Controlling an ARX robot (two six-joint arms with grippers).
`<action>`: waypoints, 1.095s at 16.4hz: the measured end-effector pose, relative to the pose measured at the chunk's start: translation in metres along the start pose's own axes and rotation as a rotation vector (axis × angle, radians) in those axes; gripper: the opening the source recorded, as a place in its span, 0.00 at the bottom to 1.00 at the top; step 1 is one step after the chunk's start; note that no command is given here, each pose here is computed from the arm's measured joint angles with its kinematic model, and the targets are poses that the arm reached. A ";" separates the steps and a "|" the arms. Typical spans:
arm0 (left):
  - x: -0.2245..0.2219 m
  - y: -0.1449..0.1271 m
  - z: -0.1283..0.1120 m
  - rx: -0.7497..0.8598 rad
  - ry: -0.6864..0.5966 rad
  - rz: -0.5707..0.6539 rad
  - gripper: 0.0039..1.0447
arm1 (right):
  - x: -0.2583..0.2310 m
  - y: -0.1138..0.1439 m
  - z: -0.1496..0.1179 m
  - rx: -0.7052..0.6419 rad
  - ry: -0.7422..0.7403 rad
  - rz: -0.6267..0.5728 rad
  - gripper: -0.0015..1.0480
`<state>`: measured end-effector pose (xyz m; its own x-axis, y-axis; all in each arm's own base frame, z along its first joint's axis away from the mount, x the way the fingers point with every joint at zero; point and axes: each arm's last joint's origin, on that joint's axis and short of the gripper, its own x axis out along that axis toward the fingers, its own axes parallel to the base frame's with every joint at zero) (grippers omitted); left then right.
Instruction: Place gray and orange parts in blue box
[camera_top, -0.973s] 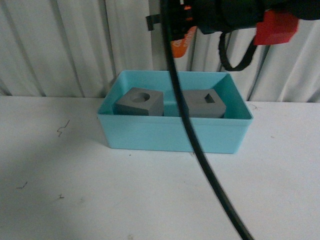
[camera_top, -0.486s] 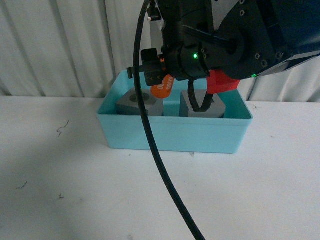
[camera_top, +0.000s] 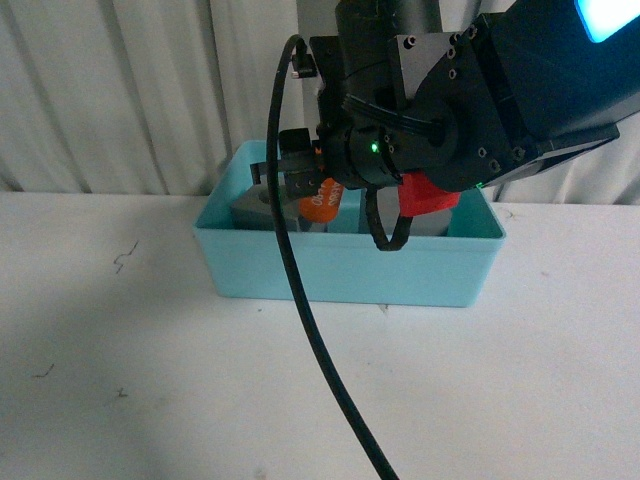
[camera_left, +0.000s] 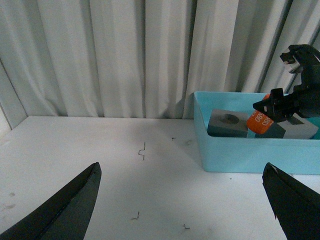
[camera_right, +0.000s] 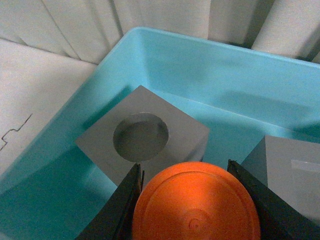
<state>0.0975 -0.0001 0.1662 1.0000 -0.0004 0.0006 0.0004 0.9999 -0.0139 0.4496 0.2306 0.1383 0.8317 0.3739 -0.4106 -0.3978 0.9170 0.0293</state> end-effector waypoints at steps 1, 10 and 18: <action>0.000 0.000 0.000 0.000 0.000 0.000 0.94 | 0.000 0.000 -0.002 0.002 0.008 0.000 0.45; 0.000 0.000 0.000 0.000 0.000 0.000 0.94 | 0.024 -0.007 -0.029 0.033 0.089 -0.020 0.45; 0.000 0.000 0.000 0.000 0.000 0.000 0.94 | 0.032 -0.006 -0.029 0.039 0.104 -0.022 0.52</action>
<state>0.0975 -0.0001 0.1662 1.0000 -0.0004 0.0006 0.0004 0.9999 -0.0139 0.4676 0.2325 0.0989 0.7948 0.3387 -0.5036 -0.3623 0.9305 0.0540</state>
